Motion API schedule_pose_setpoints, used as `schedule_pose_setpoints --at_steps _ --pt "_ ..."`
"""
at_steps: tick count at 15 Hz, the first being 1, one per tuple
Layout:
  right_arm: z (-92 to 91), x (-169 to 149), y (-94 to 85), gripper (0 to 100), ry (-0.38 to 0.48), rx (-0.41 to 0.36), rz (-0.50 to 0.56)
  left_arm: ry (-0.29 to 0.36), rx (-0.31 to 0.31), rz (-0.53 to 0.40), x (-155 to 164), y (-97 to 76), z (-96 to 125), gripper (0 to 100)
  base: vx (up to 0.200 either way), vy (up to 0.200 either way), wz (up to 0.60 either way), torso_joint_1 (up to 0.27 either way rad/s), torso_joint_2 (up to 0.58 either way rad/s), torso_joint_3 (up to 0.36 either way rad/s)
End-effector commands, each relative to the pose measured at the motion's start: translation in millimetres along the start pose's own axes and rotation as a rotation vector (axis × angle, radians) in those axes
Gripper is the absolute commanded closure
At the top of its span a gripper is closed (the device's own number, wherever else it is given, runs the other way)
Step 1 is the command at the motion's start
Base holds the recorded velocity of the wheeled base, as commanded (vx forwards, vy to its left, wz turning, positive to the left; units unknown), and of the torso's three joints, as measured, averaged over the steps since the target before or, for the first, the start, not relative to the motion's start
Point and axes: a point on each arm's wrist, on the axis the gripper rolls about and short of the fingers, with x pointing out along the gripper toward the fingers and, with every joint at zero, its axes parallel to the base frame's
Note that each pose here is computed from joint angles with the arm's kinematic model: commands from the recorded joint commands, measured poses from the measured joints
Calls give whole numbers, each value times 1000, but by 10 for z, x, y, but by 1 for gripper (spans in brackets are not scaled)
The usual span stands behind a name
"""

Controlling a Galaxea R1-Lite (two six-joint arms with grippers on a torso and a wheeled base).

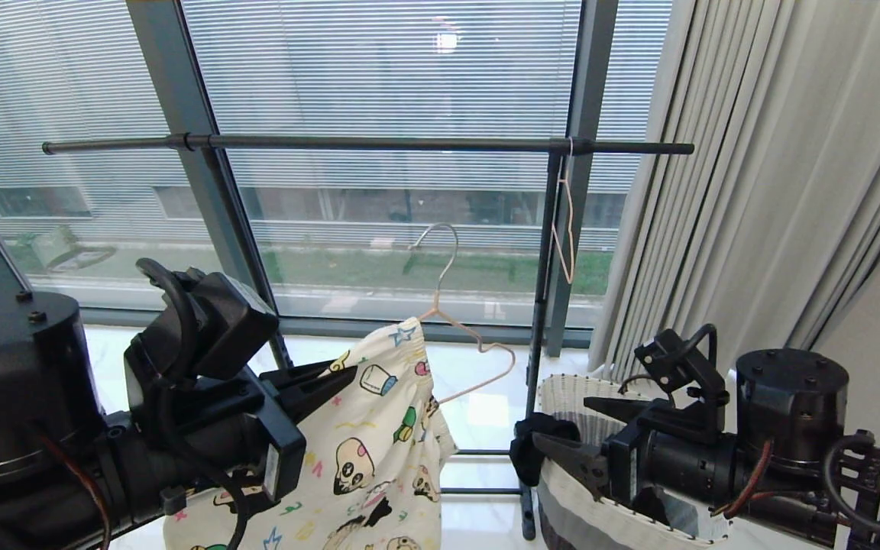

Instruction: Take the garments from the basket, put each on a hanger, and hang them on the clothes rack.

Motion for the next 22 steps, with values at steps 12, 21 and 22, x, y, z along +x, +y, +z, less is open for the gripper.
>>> schedule_pose_setpoints --at_steps 12,21,22 --pt "-82 498 -27 0 -71 150 -33 -195 86 -131 23 -261 510 100 0 0 0 0 0 0" --pt "-3 350 -162 0 -111 153 -79 -199 92 -128 6 -259 514 100 0 0 0 0 0 0" --pt "-8 354 -144 0 -108 144 -72 -199 92 -128 6 -259 514 100 0 0 0 0 0 0"
